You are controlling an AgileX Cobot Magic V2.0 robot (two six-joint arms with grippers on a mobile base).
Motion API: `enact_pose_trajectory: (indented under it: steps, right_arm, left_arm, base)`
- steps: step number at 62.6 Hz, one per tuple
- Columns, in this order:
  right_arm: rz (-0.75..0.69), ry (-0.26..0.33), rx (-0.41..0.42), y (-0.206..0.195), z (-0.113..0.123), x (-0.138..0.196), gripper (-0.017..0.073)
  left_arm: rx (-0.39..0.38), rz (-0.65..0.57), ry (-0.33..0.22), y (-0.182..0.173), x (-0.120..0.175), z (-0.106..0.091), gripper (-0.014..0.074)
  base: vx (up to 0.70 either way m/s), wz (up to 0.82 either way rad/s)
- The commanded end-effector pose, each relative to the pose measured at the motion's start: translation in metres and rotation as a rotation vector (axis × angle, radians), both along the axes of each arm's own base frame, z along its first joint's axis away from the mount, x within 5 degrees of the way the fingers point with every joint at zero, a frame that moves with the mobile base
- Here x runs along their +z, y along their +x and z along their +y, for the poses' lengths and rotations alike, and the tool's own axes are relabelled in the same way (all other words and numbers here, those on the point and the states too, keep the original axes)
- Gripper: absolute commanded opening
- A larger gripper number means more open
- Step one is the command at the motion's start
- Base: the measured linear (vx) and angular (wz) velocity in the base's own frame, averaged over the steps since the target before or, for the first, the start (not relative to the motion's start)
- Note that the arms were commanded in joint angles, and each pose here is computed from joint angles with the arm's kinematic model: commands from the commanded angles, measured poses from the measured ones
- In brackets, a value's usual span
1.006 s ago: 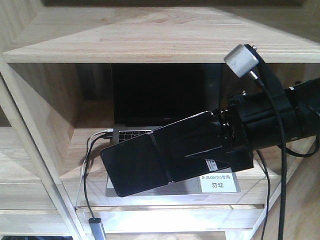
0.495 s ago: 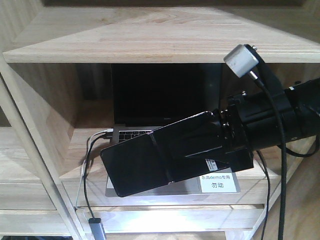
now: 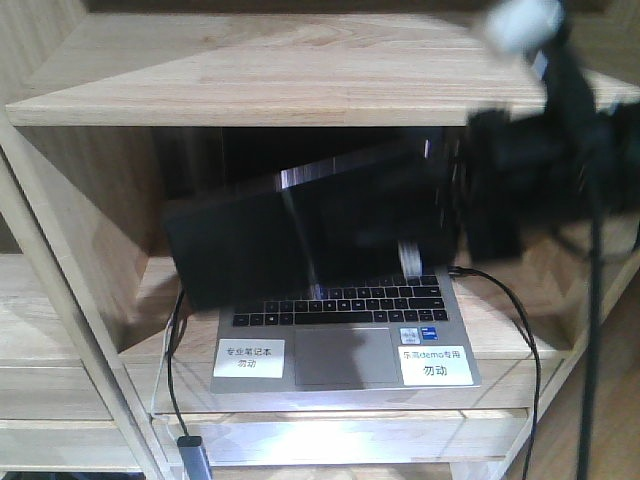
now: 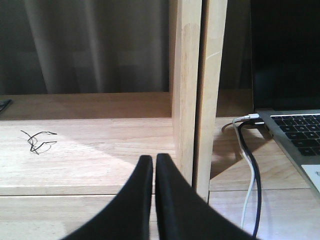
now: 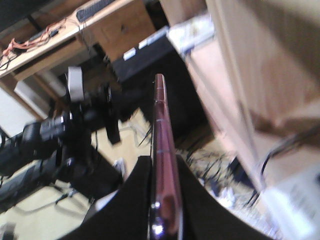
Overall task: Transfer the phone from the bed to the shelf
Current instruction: 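Lay the phone flat on the upper shelf and open the right gripper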
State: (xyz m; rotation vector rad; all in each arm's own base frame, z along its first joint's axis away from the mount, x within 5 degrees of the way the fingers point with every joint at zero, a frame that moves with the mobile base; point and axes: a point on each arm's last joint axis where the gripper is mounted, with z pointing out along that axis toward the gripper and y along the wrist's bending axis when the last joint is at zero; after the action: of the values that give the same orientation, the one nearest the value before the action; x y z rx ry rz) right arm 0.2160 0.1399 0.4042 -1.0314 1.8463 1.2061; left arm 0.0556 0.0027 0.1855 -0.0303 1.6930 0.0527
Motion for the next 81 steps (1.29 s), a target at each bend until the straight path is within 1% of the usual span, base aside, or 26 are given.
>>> enact_pose_trajectory:
  steps: [1,8,13,21,28,34,47,55,63,69,76,81]
  right_arm:
    - [-0.111,0.149,-0.062,-0.005,-0.001,0.048,-0.0002]
    - [-0.206,0.187,-0.122,0.001,-0.002,0.073,-0.0002]
    - [-0.264,0.211,-0.150,0.009,-0.002,0.090,-0.0002]
    - [-0.317,0.236,-0.165,0.027,0.002,0.107,-0.0002]
    - [-0.337,0.273,-0.176,0.047,0.007,0.118,-0.0002]
    - [-0.350,0.323,-0.185,0.066,0.012,0.126,-0.0002]
    - [-0.340,0.390,-0.206,0.106,0.023,0.130,-0.0002]
    - [-0.340,0.408,-0.211,0.122,0.040,0.125,-0.0002]
    - [-0.323,0.414,-0.237,0.136,0.057,0.114,-0.0002]
    - [-0.306,0.395,-0.252,0.147,0.064,0.102,-0.0002]
    - [-0.295,0.353,-0.263,0.159,0.067,0.087,-0.0002]
    - [-0.280,0.344,-0.272,0.166,0.069,0.079,-0.0002]
  left_arm:
    - [0.003,-0.071,-0.005,0.000,0.004,0.000,0.0001]
    - [0.003,-0.071,-0.005,0.000,0.004,0.000,0.0001]
    - [0.003,-0.071,-0.005,0.000,0.004,0.000,0.0001]
    - [0.003,-0.071,-0.005,0.000,0.004,0.000,0.0001]
    - [0.003,-0.071,-0.005,0.000,0.004,0.000,0.0001]
    - [0.003,-0.071,-0.005,0.000,0.004,0.000,0.0001]
    - [0.003,-0.071,-0.005,0.000,0.004,0.000,0.0001]
    - [0.003,-0.071,-0.005,0.000,0.004,0.000,0.0001]
    - [0.003,-0.071,-0.005,0.000,0.004,0.000,0.0001]
    - [0.003,-0.071,-0.005,0.000,0.004,0.000,0.0001]
    - [0.003,-0.071,-0.005,0.000,0.004,0.000,0.0001]
    - [0.003,-0.071,-0.005,0.000,0.004,0.000,0.0001]
  base:
    - [0.00,0.00]
    - [0.00,0.00]
    - [0.00,0.00]
    - [0.00,0.00]
    - [0.00,0.00]
    - [0.00,0.00]
    - [0.00,0.00]
    - [0.00,0.00]
    - [0.00,0.00]
    - [0.00,0.00]
    - [0.00,0.00]
    - [0.00,0.00]
